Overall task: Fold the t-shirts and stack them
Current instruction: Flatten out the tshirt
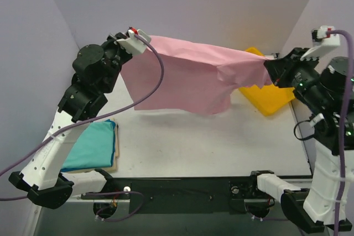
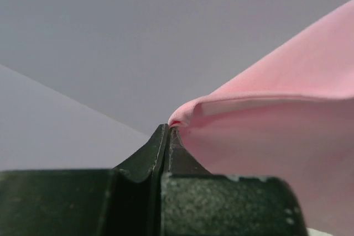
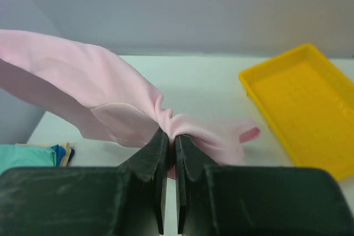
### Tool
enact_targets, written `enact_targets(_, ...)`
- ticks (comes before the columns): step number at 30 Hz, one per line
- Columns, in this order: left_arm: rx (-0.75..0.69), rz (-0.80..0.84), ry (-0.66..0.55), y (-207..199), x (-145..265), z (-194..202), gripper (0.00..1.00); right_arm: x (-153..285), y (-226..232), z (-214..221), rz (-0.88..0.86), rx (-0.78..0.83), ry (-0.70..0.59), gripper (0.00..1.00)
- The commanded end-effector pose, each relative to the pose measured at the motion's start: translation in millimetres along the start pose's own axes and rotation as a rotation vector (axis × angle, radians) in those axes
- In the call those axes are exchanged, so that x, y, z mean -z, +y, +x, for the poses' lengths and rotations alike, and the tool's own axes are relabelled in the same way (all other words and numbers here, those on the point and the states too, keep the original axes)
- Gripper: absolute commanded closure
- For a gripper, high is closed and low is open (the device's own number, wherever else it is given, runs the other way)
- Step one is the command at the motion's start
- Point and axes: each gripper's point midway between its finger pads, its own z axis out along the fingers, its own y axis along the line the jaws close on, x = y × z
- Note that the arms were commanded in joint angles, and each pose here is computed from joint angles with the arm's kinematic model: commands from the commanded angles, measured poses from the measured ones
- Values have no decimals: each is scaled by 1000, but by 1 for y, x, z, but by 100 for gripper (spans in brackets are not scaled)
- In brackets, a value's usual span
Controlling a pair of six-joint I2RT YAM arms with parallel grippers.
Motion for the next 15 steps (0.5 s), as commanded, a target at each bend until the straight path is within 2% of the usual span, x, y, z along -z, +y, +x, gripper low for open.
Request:
enact_targets(1,15,-160,-46,60,19,-31,100,28,20,-11,-88,73,10,100)
enact_targets(4,27,-175,-66,73,32,-40,100,55,32,-39,-107,110,-97,100)
enact_targets(9,32,-195,-64,82,42,-39,100,86,44,-53,-133,127,-180,100)
enact_targets(11,24,-166,-52,72,39,-33,100,84,42,-49,-126,125,-170,100)
enact_targets(15,-7,-116,-27,47,27,-18,100,45,32,-29,-123,83,-68,100)
